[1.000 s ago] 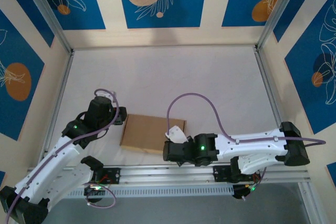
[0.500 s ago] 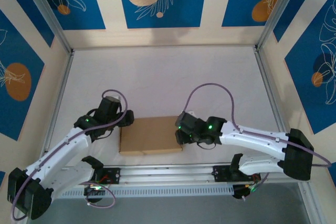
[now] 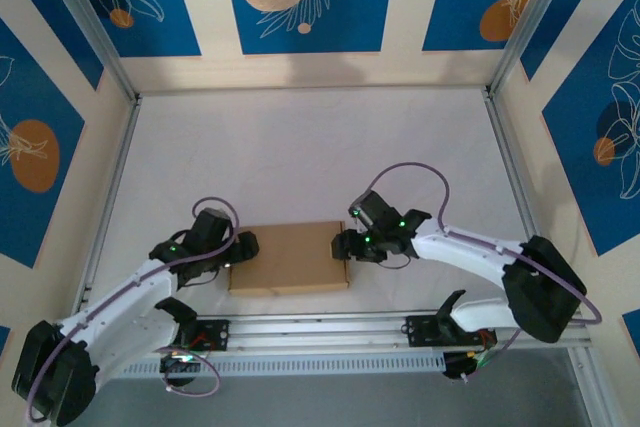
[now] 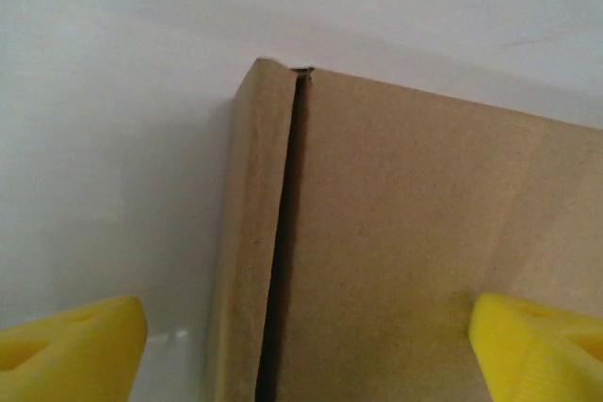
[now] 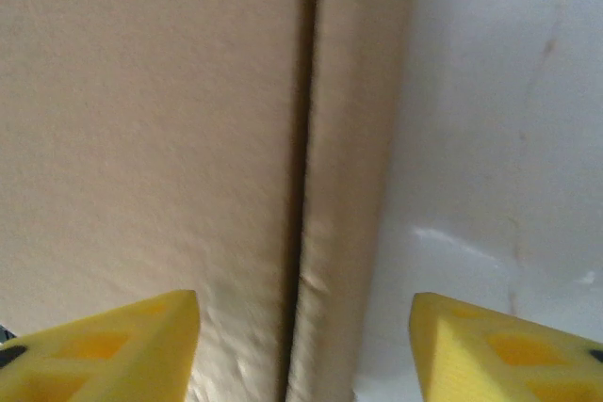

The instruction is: Fold the paper box

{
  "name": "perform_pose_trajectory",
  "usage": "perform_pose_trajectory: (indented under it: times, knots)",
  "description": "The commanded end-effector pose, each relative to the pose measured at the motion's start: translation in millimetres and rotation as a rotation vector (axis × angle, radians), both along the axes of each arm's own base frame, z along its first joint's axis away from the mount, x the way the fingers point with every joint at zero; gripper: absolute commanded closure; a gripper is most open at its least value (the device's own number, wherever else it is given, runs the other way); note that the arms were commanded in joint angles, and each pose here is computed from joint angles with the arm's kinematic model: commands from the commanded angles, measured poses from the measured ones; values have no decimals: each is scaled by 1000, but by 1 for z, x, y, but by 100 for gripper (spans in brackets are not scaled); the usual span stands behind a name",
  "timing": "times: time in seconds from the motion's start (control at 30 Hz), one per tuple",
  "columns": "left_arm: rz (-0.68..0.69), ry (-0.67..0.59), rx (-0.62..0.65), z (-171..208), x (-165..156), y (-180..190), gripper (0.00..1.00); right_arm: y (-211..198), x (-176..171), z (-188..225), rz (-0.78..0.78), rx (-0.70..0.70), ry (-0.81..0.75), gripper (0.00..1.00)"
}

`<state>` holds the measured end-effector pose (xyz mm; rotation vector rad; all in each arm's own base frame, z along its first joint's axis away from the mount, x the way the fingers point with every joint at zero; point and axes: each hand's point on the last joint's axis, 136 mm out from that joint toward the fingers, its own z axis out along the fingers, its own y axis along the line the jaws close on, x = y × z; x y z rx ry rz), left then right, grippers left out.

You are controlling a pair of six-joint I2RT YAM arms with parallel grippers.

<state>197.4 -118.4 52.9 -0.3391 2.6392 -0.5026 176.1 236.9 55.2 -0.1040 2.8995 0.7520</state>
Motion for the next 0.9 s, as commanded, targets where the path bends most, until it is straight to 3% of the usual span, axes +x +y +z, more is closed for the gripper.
perform_pose_trajectory:
  times: [0.0,0.13,0.5,0.87]
  knots:
    - [-73,-21,-197,12,9,-39,16,9,7,-5,-13,53,43,44]
    - [-126,-31,-235,19,23,-60,18,-5,28,-9,-86,1,28,51]
    - [-144,-49,-302,20,84,-111,17,-44,71,-4,-179,-58,-23,52]
    - [-130,-32,-294,17,78,-114,14,-63,86,-5,-197,-65,-33,49]
